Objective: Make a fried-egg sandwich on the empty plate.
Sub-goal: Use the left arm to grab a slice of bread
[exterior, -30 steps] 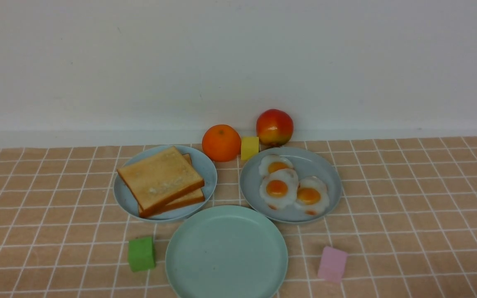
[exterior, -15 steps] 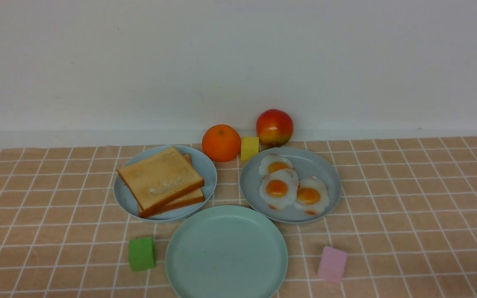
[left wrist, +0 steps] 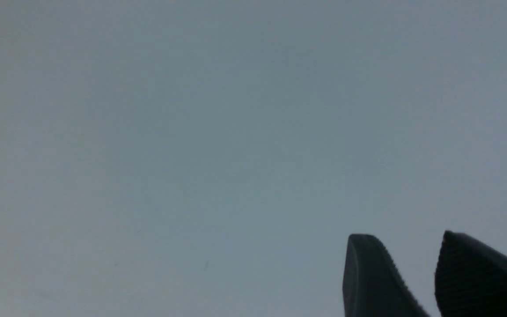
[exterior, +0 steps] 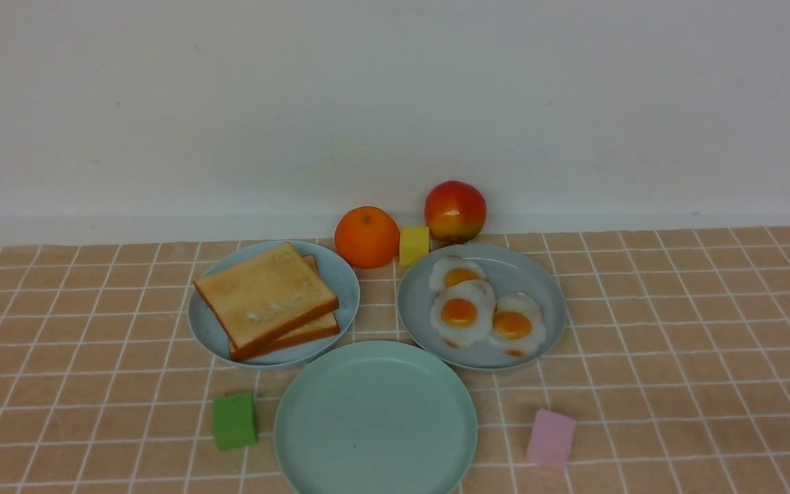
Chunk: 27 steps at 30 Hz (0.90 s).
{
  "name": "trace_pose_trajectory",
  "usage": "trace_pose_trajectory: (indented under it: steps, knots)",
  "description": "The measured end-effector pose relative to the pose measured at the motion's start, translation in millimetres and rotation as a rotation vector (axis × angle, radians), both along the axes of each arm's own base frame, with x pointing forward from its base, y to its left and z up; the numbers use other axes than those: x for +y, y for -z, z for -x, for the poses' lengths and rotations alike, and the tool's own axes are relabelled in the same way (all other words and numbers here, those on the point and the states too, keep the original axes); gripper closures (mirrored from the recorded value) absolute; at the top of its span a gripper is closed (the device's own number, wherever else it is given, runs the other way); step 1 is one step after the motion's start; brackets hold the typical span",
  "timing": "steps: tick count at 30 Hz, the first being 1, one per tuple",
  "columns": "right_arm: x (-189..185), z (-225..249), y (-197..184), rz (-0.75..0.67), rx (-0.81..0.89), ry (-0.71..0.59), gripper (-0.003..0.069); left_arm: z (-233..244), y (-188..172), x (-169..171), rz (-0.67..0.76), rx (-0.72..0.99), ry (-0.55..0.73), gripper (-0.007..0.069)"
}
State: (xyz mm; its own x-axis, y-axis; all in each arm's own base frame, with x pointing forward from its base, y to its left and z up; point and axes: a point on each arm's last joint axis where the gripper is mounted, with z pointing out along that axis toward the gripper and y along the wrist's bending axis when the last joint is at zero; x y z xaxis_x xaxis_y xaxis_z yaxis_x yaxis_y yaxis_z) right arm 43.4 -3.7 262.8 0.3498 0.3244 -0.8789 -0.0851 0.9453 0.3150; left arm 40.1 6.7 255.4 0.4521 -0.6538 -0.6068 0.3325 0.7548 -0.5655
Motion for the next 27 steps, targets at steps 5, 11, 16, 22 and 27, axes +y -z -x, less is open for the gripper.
trace_pose_trajectory:
  steps: [5,11,16,22,27]
  knots:
    - [0,10,-62,-0.003,-0.099,-0.006,0.0419,3,-57,-2,-0.013,-0.037,0.022,0.0387]
    - [6,-14,-122,0.015,0.060,-0.062,0.0419,-28,-114,-8,-0.037,0.215,0.073,0.0387]
    - [14,-63,-134,0.050,0.430,-0.140,0.0419,-91,-112,-16,-0.076,0.712,0.126,0.0387]
    - [20,-100,-98,0.041,0.803,-0.214,0.0419,-141,-69,-18,-0.175,1.042,0.116,0.0387]
    - [28,-115,-74,0.050,1.022,-0.321,0.0419,-180,-26,-24,-0.021,1.257,0.173,0.0387]
